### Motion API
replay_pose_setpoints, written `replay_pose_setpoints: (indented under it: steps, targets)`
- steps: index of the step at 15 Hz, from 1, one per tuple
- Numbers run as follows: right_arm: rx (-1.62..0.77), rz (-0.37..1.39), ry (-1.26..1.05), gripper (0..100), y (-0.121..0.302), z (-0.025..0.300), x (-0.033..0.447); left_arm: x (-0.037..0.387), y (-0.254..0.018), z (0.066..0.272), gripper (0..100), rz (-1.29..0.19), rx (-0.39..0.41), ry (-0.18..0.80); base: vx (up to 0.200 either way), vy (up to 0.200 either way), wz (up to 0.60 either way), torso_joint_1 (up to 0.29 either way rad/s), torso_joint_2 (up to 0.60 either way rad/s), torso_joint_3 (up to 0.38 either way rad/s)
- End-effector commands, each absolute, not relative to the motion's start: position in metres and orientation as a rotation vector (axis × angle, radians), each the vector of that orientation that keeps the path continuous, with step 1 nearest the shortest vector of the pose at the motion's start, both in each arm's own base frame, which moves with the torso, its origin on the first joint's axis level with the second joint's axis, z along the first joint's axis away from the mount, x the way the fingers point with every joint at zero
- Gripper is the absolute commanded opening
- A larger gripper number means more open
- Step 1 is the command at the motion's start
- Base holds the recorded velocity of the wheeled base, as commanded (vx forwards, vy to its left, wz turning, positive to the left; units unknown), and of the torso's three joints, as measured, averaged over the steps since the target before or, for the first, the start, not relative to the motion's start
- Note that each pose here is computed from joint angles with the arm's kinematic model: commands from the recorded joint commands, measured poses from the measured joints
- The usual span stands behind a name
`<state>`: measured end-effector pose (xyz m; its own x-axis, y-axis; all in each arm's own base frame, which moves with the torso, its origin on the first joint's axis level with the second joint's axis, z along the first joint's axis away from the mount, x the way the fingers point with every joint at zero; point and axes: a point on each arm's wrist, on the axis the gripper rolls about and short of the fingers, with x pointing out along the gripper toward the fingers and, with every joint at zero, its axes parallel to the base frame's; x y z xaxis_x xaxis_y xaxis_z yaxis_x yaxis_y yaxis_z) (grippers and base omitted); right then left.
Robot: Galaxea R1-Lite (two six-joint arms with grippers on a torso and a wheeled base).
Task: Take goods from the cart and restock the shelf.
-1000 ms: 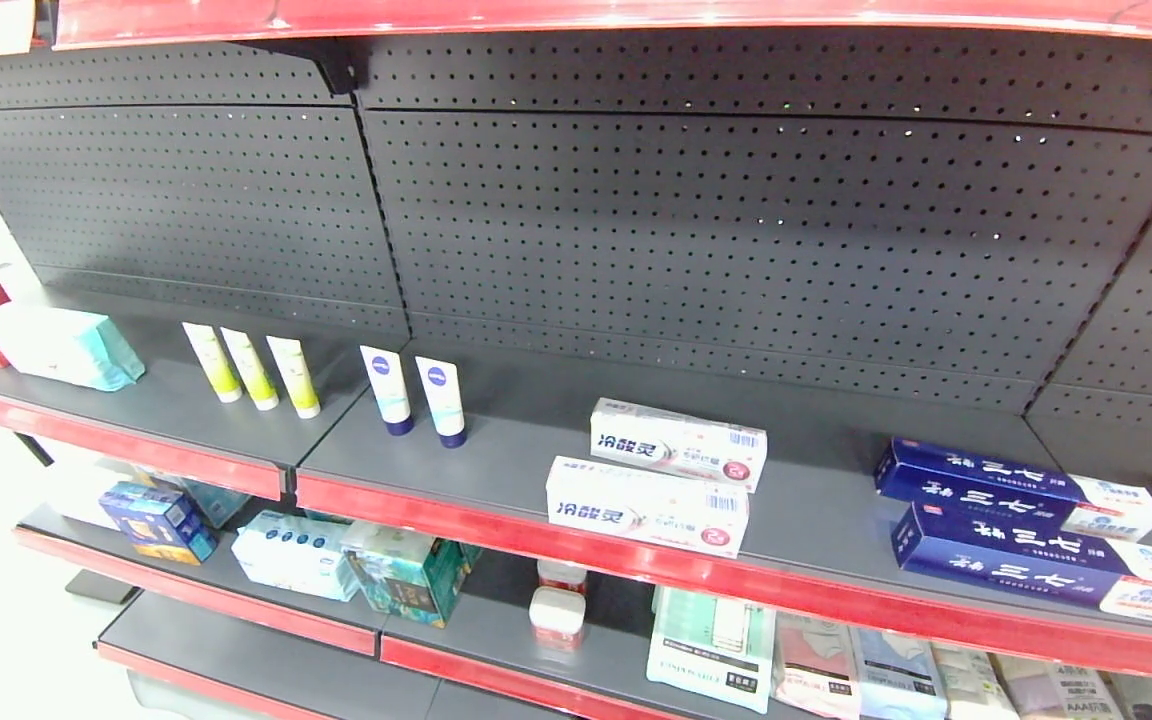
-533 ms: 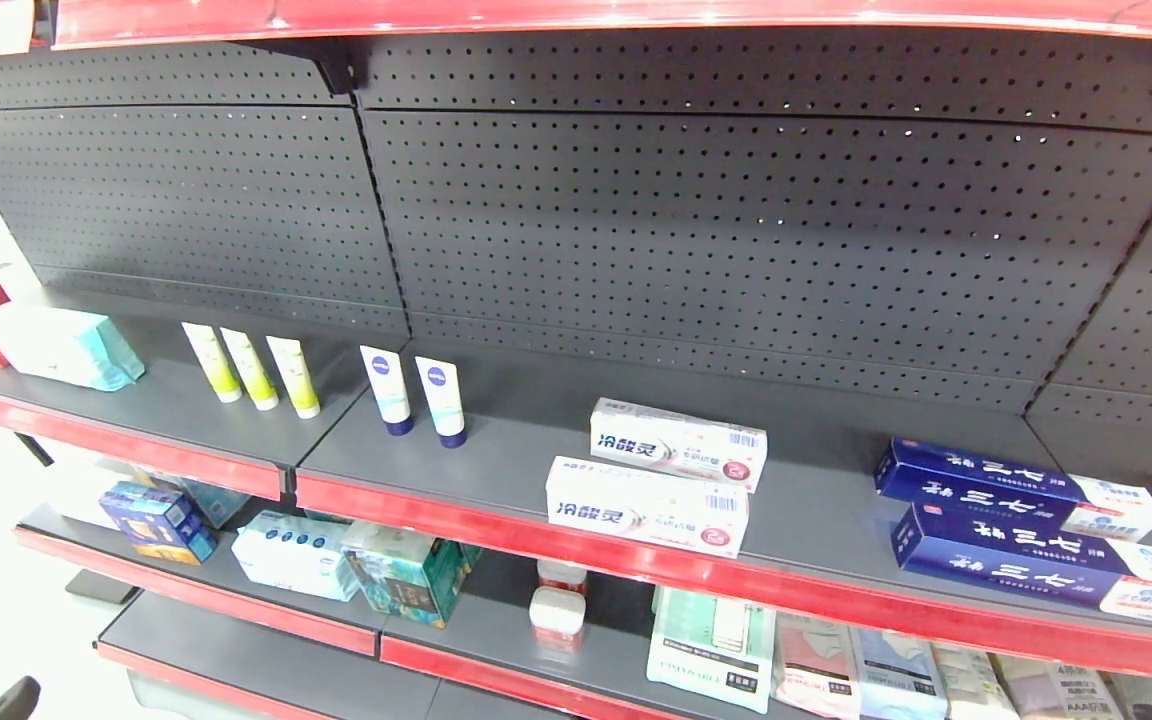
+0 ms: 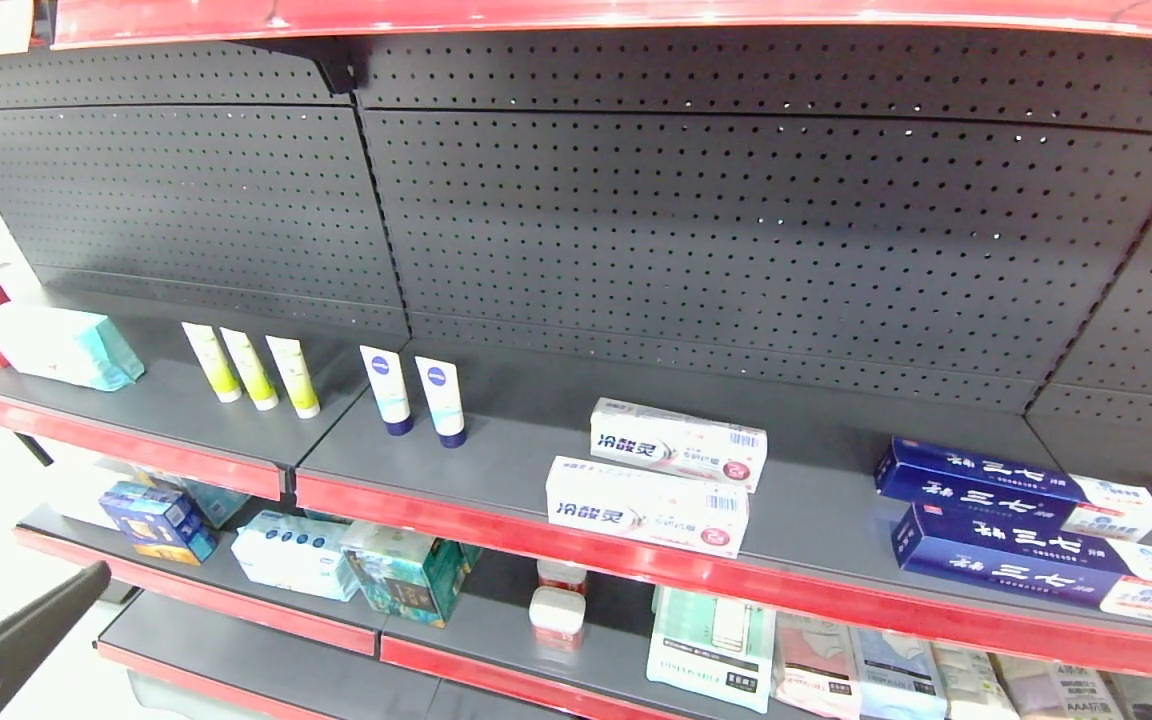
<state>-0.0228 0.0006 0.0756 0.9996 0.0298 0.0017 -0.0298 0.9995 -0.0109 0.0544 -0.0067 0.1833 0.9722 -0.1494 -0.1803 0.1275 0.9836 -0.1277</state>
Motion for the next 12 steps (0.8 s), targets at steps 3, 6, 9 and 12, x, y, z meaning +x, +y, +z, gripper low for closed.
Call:
replay_pose_setpoints:
  steps: [3, 6, 9, 12]
  targets:
    - [-0.009, 0.031, -0.002, 100, 0.0006, 0.0756, -0.0228, 0.0745, -0.0088, 0.1825, 100, -0.135, -0.114, 0.254, 0.0, 0.0, 0.0, 0.0, 0.0, 0.0]
    - [-0.011, 0.031, -0.002, 100, 0.0006, 0.0756, -0.0228, 0.0761, -0.0089, 0.1818, 100, -0.134, -0.113, 0.264, 0.0, 0.0, 0.0, 0.0, 0.0, 0.0]
    - [-0.011, 0.029, -0.002, 100, 0.0006, 0.0756, -0.0228, 0.0784, -0.009, 0.1809, 100, -0.132, -0.113, 0.276, 0.0, 0.0, 0.0, 0.0, 0.0, 0.0]
    - [-0.011, 0.031, -0.002, 100, 0.0006, 0.0756, -0.0228, 0.0787, -0.0091, 0.1809, 100, -0.132, -0.113, 0.276, 0.0, 0.0, -0.4, 0.002, 0.0, 0.002]
